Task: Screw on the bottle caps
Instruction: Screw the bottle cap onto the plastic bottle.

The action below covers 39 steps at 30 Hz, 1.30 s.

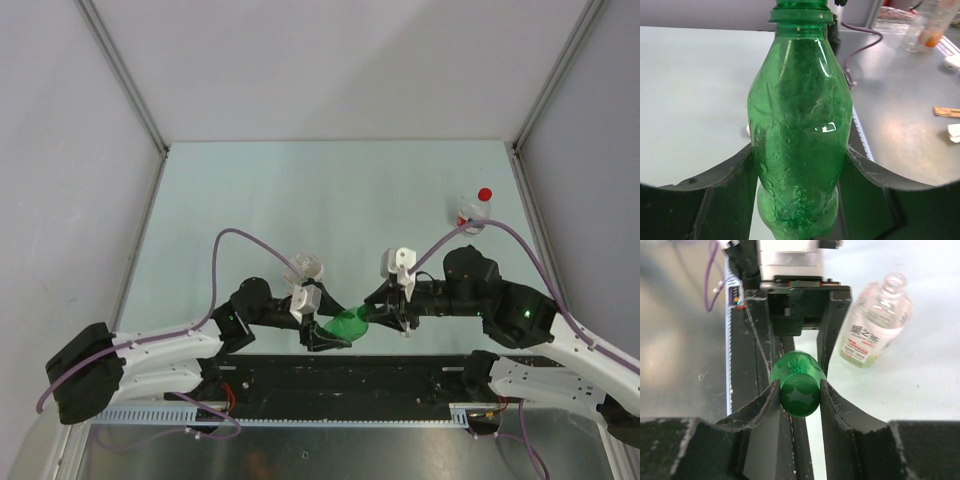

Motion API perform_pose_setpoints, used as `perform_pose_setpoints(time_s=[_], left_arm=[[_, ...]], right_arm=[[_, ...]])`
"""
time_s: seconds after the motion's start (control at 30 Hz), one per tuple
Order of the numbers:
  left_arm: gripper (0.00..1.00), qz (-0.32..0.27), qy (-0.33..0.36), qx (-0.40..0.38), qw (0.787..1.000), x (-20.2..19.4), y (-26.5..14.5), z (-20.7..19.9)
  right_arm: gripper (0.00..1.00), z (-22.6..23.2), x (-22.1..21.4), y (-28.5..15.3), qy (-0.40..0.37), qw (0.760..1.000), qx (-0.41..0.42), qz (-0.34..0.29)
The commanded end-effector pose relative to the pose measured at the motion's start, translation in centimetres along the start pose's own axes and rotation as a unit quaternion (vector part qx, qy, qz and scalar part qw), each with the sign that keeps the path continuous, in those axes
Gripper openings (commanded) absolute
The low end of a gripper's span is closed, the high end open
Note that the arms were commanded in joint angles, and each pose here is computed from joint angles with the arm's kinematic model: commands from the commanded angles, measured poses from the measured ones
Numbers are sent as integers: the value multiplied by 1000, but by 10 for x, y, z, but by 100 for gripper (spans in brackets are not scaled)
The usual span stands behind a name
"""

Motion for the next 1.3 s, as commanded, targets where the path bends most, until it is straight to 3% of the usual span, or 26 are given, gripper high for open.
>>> perform_pose_setpoints(time_s=[0.0,0.13,0.43,0.77,1.03,1.27], left_arm=[[0,-142,122,46,981,89,5,2],[0,-153,134,65,977,99,6,7],[0,-138,183,145,962,113,7,29],[0,-130,139,165,968,114,16,41],[0,-121,133,160,971,109,21,44],[0,-118,160,122,972,103,18,34]], right_arm=[[10,-12,-20,10,134,984,-110,53],[9,-17,-19,13,191,968,-158,38],[11,-25,-38,21,298,915,-258,80],[12,-38,-56,19,327,860,-376,108],[25,-44,-40,24,339,858,-383,52],[19,-39,-30,19,333,874,-352,32]])
Point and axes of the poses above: each gripper's point midway between its finger pads, its own y axis out along the fingers, its own z axis along the line the jaws close on, x = y × z, the point moved 7 cm from there along -y, back along the fingers, and after that the axes turned 9 degrees about -y, right-handed, at the moved point
